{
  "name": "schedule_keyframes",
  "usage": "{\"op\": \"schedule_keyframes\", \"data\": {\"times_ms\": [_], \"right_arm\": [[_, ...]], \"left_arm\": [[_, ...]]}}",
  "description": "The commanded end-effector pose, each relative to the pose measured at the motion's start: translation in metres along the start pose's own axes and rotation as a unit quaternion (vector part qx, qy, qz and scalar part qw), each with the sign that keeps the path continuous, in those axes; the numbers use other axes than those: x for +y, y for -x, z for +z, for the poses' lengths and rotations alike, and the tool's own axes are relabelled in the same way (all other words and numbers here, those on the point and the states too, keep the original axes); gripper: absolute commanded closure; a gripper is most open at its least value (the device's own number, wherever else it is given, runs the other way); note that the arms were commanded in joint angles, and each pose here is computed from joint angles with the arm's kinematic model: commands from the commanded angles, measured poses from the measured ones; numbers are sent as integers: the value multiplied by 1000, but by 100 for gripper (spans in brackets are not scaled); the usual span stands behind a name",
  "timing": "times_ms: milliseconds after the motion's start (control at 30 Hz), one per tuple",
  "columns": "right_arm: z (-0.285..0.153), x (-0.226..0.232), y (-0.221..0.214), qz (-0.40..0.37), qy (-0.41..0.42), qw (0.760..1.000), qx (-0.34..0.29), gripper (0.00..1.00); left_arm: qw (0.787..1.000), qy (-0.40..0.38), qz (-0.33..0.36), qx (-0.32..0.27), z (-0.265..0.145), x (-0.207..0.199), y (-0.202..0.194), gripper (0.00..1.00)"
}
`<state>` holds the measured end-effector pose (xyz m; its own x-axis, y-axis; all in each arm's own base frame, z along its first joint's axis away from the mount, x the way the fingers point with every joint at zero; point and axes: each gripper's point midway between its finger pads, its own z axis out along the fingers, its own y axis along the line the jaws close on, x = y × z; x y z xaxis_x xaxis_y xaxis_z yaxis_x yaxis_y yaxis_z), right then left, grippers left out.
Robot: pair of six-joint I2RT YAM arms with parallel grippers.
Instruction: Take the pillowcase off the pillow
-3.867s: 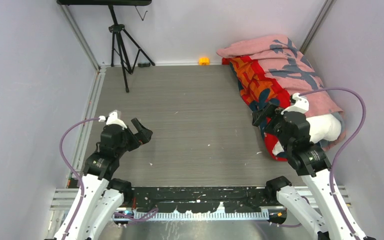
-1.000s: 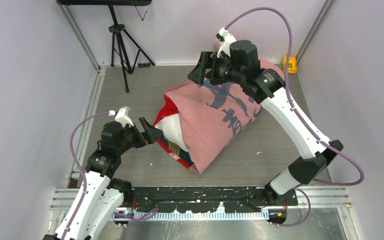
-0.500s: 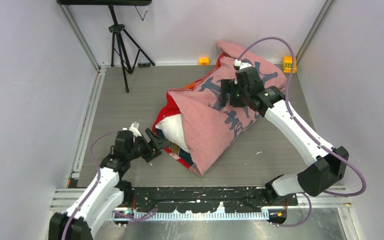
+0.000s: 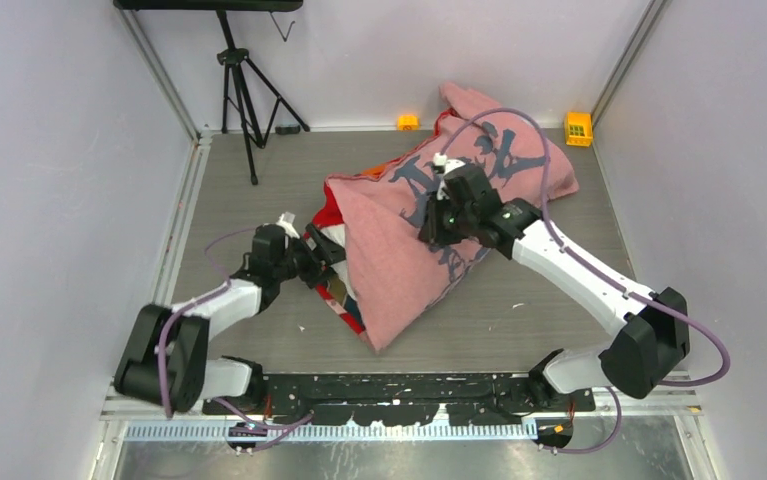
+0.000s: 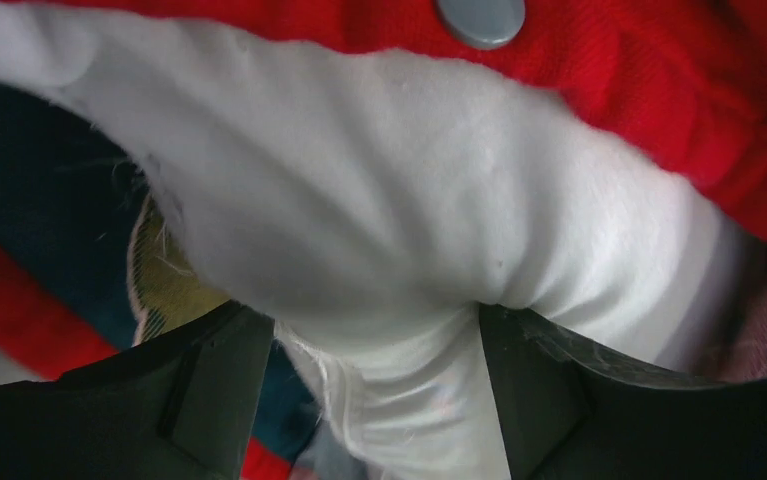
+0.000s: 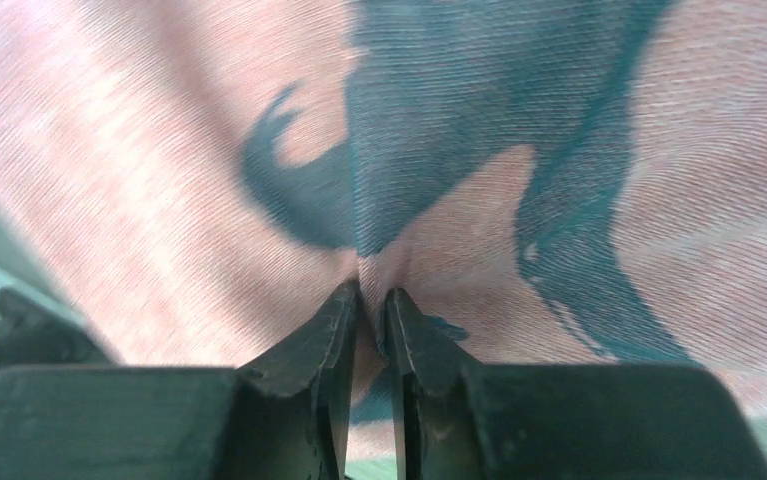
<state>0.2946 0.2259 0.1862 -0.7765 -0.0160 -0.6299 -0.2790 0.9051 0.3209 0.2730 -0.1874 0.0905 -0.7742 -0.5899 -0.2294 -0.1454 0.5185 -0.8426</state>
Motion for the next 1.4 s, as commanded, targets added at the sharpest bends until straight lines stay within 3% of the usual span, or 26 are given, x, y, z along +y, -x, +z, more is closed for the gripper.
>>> {"op": "schedule_keyframes", "data": {"times_ms": [0,100,200,267,300,367,433,567,700,867,967,1033,1100,1167,1367], "right_arm": [[-24,111,-5,-20,184,983,-18,80],[-39,144,-5,-33,227,973,-29,83],[-48,138,5,-42,198,978,-50,80],[-51,119,11,-45,147,986,-69,66],[-51,107,14,-49,119,988,-82,51],[-56,89,17,-53,82,990,-103,28],[-60,73,18,-58,48,990,-119,16],[-61,47,19,-83,-10,988,-130,10],[-46,41,15,-120,-32,986,-109,11],[-17,65,16,-125,7,988,-92,20],[0,79,17,-114,26,990,-85,25],[10,72,18,-106,3,991,-86,42],[14,61,21,-96,-32,991,-92,73],[13,54,20,-87,-45,990,-100,91],[-3,44,9,-63,-37,990,-117,100]], "left_arm": [[994,-82,52,-51,30,-46,54,27],[992,-114,29,-56,45,-54,83,33],[990,-134,11,-50,46,-62,104,38],[992,-118,3,-37,37,-60,108,37],[994,-99,4,-35,32,-54,107,34],[999,-46,1,-28,19,-36,98,25],[1000,-8,9,-27,1,-23,90,15],[999,23,19,-29,-29,-13,68,1],[998,42,-20,-44,-44,6,50,0],[995,-9,-49,-88,-47,6,51,0],[996,-11,-49,-79,-46,6,49,0],[996,-18,-47,-69,-44,3,48,1],[997,-33,-46,-59,-41,-2,46,1],[997,-44,-45,-52,-38,-7,45,1],[997,-63,-34,-40,-27,-19,48,1]]}}
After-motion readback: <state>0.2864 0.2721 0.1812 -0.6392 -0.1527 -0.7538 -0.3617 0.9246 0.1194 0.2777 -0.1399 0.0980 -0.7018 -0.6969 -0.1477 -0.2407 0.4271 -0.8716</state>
